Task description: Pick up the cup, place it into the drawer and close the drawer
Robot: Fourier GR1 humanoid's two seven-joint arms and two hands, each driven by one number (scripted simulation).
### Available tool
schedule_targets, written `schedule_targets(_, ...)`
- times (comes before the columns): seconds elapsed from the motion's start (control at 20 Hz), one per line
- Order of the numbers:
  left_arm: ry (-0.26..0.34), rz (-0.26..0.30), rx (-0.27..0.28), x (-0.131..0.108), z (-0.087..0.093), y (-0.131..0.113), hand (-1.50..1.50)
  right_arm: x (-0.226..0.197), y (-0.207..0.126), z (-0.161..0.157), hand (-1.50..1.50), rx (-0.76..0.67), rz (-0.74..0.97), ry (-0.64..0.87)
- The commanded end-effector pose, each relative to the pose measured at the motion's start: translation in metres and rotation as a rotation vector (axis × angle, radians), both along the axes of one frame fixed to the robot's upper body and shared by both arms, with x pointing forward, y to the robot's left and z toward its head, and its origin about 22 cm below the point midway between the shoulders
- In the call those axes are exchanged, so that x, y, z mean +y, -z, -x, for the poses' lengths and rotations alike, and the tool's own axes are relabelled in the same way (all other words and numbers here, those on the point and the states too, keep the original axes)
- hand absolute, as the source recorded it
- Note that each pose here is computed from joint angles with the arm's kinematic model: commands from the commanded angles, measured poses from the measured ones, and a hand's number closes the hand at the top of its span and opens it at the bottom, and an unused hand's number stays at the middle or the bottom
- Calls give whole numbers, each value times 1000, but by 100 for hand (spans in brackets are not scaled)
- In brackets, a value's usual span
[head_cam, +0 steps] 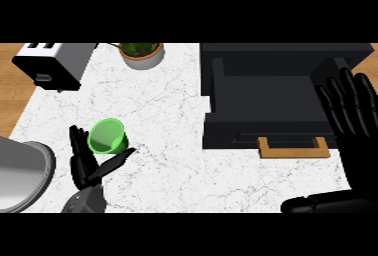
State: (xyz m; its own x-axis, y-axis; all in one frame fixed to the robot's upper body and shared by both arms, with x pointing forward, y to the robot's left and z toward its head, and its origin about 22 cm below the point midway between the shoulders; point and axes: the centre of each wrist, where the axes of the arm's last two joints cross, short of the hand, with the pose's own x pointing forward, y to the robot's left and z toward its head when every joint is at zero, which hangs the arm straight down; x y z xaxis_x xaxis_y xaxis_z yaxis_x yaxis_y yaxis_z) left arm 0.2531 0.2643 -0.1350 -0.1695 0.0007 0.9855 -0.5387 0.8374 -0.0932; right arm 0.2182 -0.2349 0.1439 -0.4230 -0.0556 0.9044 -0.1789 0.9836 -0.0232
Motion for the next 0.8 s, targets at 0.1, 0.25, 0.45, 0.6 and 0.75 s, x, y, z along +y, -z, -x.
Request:
schedule_targets(0.1,-2,27,-38,1,9,19,-150,-3,-12,11,-150,18,3,-4)
schedule_targets(0.25,4,60,-36,13,0,8,-150,-2,9,1,-150,1,-1,-1)
schedule_targets(0.45,25,95,-50,2,-11,14,-150,-7,-18,-4,-150,12,-8,-12)
schedule_targets(0.6,53,153,-84,-12,-10,14,-150,5,-5,-2,-150,19,-23,8)
schedule_targets(0.75,130,178,-119,-6,-19,10,-150,-2,-21,-13,-150,11,-1,-4)
